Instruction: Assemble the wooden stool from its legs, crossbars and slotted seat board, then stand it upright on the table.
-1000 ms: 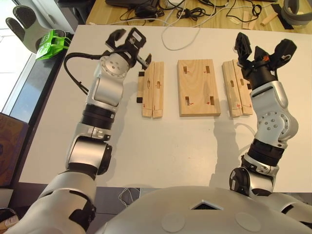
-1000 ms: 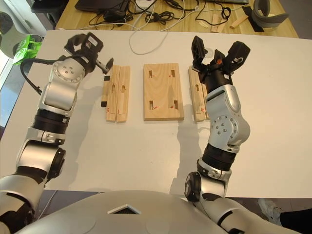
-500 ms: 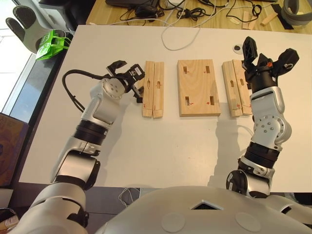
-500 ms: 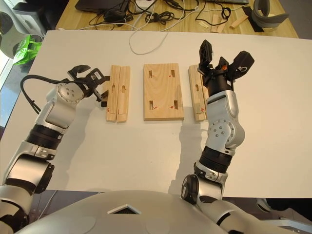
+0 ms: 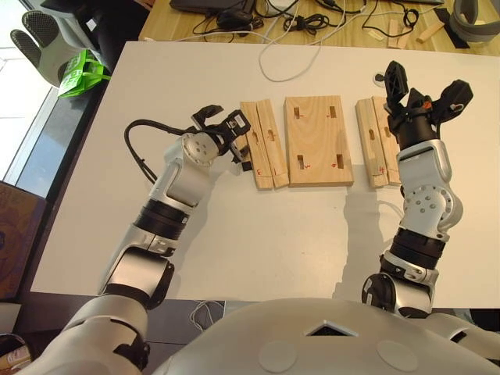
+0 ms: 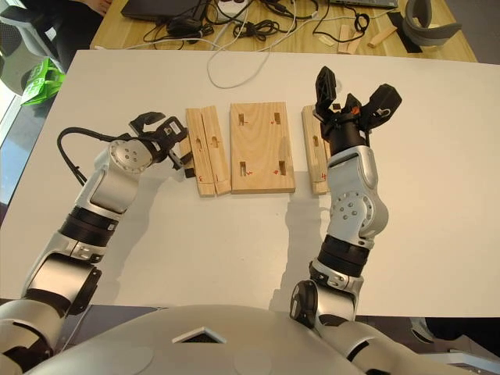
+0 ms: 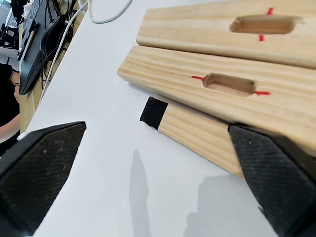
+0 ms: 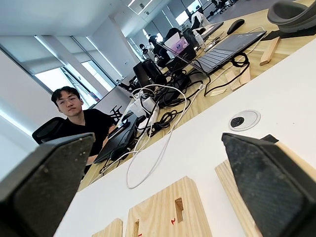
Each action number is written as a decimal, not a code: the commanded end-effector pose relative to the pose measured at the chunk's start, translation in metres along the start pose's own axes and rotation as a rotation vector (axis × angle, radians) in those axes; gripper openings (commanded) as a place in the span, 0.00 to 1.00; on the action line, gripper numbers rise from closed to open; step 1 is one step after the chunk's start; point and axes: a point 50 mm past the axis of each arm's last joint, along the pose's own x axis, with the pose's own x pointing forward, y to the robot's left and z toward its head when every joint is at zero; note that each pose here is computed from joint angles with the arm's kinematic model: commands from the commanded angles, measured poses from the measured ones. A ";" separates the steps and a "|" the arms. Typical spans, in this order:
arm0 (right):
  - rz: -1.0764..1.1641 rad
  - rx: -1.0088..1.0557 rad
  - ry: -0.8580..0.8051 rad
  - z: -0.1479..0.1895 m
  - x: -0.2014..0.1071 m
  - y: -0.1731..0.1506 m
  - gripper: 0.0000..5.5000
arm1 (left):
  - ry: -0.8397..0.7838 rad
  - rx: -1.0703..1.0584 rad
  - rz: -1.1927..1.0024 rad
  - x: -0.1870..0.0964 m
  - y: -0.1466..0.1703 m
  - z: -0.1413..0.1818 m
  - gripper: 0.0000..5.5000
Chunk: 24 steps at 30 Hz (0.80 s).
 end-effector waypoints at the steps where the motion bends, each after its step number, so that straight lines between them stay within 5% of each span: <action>1: 0.006 0.007 -0.001 -0.002 -0.002 0.003 0.87 | -0.024 -0.045 0.011 -0.001 0.004 0.009 0.98; 9: 0.019 0.001 -0.001 -0.002 -0.001 0.008 0.87 | 0.018 0.008 -0.062 -0.001 -0.018 -0.001 0.98; 18: 0.023 -0.008 0.003 -0.002 0.002 0.008 0.87 | -0.087 -0.170 0.148 -0.005 0.018 0.021 0.98; 24: 0.040 -0.017 -0.001 -0.001 0.004 0.009 0.87 | -0.017 -0.061 0.044 -0.002 -0.002 0.006 0.98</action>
